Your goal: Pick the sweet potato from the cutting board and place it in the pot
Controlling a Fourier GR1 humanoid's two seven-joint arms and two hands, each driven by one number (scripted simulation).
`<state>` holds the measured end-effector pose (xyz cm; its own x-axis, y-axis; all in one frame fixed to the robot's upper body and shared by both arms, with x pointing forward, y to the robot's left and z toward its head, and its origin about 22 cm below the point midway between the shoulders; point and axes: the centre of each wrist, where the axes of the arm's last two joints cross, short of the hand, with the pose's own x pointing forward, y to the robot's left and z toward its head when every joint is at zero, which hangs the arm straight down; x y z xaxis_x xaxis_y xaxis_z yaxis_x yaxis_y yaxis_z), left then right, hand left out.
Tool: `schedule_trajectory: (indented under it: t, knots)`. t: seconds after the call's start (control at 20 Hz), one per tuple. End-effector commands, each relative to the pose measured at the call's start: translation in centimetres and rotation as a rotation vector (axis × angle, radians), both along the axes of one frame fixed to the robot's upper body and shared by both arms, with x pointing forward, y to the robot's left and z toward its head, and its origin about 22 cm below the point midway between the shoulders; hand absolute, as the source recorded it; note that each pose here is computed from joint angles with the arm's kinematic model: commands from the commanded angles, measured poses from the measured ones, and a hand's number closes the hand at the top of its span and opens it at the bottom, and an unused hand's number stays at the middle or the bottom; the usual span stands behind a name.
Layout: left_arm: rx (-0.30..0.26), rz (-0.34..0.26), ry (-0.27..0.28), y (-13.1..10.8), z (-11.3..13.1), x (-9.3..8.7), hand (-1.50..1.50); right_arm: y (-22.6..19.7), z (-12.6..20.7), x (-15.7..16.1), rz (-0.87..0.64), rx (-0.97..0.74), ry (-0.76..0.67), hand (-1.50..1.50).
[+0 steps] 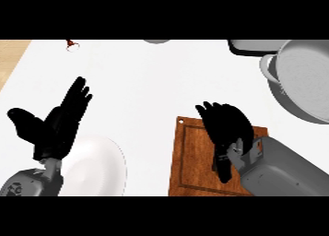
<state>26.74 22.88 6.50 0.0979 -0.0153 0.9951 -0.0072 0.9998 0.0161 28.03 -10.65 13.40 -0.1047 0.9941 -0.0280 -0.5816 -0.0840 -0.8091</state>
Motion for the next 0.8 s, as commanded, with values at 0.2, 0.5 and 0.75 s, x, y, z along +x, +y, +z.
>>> schedule_trajectory:
  t: [0.2, 0.5, 0.75]
  knots:
    - [0.003, 0.002, 0.015, -0.4, -0.1, -0.8, 0.0, 2.4, -1.6, -2.9, -0.117, -0.161, -0.028, -1.5]
    - [-0.013, -0.007, 0.01, 1.6, 1.0, -1.2, 0.0, 3.2, -2.0, -3.0, -0.123, -0.125, -0.039, -1.5]
    - [-0.001, -0.013, 0.005, 0.4, -1.1, -0.2, 0.0, 4.6, -1.9, -1.8, -0.17, -0.154, -0.03, -1.5]
